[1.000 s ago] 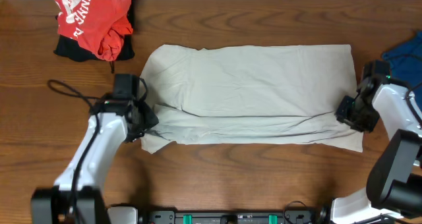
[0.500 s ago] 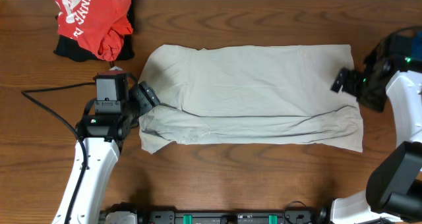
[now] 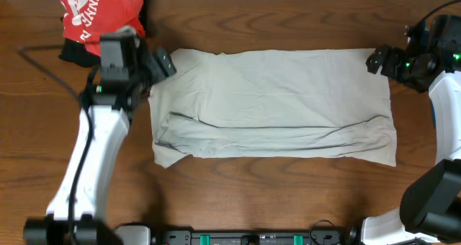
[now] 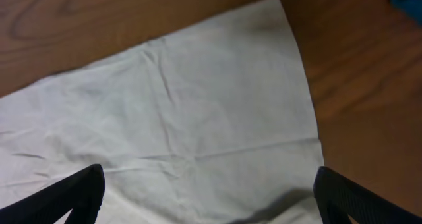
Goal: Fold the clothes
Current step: 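Release and move both grippers up to the shirt's top corners, then grasp the shirt's top-left and top-right corners with both grippers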
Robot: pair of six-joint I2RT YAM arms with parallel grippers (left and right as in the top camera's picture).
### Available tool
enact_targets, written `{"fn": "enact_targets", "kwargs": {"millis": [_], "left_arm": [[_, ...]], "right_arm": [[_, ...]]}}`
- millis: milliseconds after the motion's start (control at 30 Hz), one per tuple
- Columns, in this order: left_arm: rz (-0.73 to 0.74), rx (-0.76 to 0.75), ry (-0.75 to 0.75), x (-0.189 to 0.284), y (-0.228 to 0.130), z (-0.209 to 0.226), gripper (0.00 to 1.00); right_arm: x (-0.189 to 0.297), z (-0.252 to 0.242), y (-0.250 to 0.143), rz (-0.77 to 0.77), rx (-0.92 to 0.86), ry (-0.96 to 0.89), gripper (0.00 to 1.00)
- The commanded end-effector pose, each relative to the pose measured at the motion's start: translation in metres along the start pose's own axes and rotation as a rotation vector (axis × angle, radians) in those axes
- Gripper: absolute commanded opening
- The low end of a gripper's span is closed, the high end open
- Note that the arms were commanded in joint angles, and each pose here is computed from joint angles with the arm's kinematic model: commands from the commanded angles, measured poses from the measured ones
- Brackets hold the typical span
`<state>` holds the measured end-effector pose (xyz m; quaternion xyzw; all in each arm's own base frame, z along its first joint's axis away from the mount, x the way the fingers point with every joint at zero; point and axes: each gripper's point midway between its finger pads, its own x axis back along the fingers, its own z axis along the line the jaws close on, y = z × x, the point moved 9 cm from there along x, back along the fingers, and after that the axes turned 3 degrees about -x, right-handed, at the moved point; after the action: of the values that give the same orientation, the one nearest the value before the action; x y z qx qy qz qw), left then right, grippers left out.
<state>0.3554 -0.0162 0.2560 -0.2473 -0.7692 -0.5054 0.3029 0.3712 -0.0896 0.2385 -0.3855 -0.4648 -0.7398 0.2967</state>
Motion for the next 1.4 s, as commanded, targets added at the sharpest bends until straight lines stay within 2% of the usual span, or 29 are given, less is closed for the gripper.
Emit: {"fn": "enact_targets", "kwargs": {"millis": [0,267,600,933,1133,1367], "left_arm": [[0.020,-0.051,-0.007,-0.020,0.014,-0.005,0.96],[0.054,-0.066,0.003,-0.063,0.032,-0.010,0.97],[0.061,-0.112,-0.056,-0.099,0.031,-0.015,0.96],[0.049,-0.134,-0.101,-0.156,0.019,-0.012,0.96],[0.093,-0.148,-0.100,-0.187,0.003,-0.004,0.96],[0.129,-0.143,-0.089,-0.199,-0.008,0.001,0.96]], "right_arm": [[0.011,0.008,0.012,-0.045,0.078,0.023,0.99],[0.021,0.021,0.054,-0.157,0.111,0.041,0.99],[-0.061,0.016,0.085,-0.059,0.133,-0.019,0.99],[-0.094,0.005,0.084,-0.020,0.270,-0.080,0.99],[-0.112,-0.005,0.081,0.002,0.265,-0.115,0.99],[-0.141,-0.019,0.070,0.065,0.245,-0.124,0.99]]}}
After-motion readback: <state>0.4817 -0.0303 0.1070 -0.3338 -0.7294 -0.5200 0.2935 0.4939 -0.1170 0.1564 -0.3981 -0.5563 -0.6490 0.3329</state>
